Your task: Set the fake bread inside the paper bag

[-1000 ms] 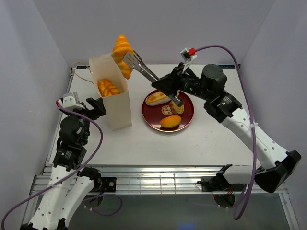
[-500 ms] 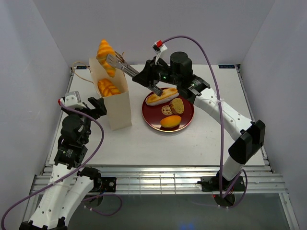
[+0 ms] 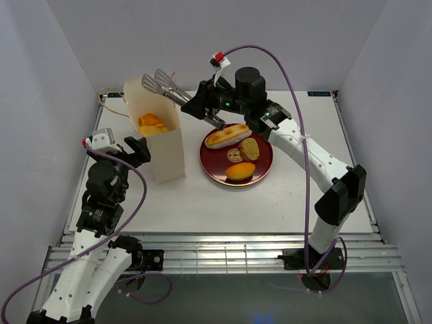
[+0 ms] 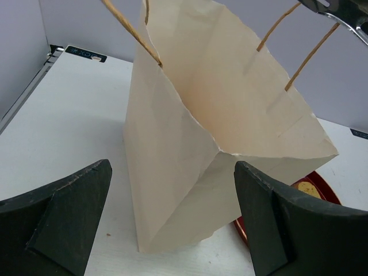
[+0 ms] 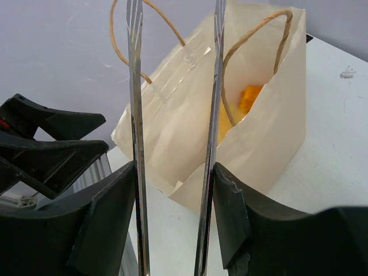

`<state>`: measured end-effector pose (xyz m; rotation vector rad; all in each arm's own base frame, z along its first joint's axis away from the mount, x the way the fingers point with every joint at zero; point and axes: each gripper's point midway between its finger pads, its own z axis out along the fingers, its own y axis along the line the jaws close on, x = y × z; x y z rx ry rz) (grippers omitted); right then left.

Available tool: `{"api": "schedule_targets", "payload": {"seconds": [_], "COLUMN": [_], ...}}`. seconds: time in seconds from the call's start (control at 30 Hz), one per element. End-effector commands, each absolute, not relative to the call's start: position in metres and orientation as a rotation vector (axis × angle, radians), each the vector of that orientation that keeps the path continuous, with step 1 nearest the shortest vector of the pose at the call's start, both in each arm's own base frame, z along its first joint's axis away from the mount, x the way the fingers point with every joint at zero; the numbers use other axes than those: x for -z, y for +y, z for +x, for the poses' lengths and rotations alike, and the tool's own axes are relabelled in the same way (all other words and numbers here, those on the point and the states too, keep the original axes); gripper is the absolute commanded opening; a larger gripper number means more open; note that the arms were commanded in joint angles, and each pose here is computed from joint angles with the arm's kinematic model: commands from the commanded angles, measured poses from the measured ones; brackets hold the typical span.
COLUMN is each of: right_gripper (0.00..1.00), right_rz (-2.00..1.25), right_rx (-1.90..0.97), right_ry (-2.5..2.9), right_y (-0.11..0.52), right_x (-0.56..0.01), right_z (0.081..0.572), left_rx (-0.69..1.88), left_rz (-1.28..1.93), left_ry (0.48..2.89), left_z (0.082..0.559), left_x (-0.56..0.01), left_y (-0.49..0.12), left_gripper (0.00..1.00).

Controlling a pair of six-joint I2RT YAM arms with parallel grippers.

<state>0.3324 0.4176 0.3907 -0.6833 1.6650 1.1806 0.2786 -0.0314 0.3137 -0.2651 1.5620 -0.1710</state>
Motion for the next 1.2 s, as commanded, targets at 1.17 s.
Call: {"api": "schedule_targets", "payload": {"seconds": [1.17], "right_gripper": [0.57], "right_rz": [-0.603], "right_rx": [-1.094], "right_ry": [1.579], "right_y": [0.276], "right_x": [-0.357], "right_z": [0.193], "left_rx": [0.173], "left_rz": [-0.249], "left_ry": [1.574], "left_z": [0.28], "left_x": [-0.31], "left_y": [-0.034], "left_gripper": [0.98]}}
